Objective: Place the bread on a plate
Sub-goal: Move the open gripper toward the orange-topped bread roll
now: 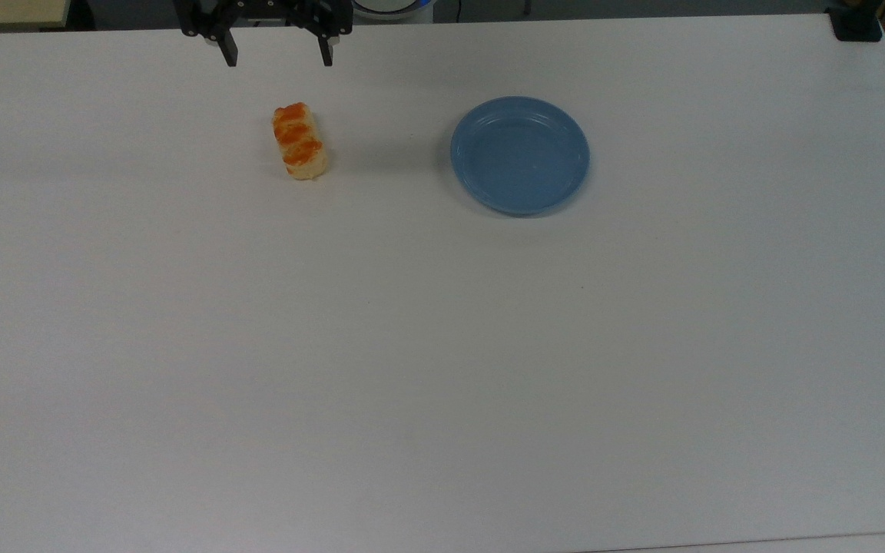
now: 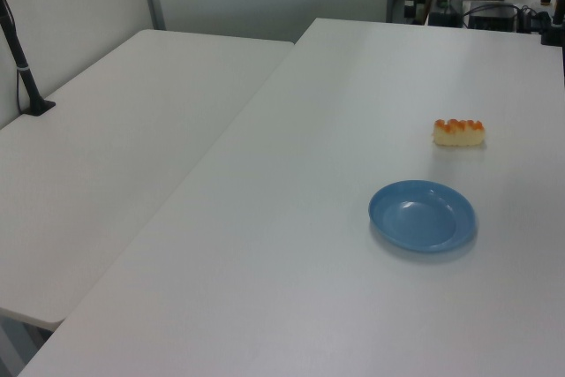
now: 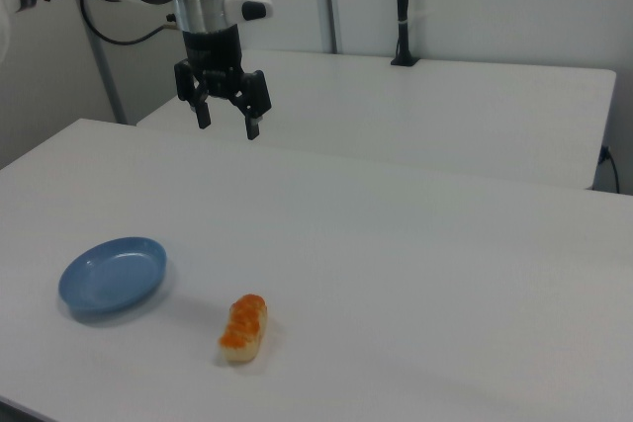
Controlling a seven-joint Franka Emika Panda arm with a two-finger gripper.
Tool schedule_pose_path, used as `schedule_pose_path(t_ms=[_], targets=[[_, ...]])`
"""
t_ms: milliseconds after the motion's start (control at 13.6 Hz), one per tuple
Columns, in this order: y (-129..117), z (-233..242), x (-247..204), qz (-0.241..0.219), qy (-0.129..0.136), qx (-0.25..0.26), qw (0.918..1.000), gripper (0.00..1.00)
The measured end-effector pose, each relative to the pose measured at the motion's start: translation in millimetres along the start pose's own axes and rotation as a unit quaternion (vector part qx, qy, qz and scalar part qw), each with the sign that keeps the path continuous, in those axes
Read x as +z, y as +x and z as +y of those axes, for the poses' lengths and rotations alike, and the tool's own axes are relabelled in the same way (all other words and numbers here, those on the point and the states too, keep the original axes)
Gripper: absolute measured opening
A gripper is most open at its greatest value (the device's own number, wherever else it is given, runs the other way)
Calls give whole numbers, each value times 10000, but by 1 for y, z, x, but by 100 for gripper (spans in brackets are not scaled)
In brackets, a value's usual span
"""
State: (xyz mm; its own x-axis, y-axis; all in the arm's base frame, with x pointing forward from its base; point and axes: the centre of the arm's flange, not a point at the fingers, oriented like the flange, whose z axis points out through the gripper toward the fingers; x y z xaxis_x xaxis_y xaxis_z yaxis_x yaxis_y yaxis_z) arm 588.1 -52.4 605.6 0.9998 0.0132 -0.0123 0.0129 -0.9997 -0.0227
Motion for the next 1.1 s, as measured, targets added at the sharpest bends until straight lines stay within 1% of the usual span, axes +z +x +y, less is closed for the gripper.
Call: schedule_pose_path(t_ms=[73,220,294,1102], targets=[[0,0,0,0,0,23,10000,100],[-7,-2,1,-230,31,-15,9997,100],[-9,-2,-1,-255,36,-16,9997,100],[-13,2,-5,-231,67,-37,9997,100]])
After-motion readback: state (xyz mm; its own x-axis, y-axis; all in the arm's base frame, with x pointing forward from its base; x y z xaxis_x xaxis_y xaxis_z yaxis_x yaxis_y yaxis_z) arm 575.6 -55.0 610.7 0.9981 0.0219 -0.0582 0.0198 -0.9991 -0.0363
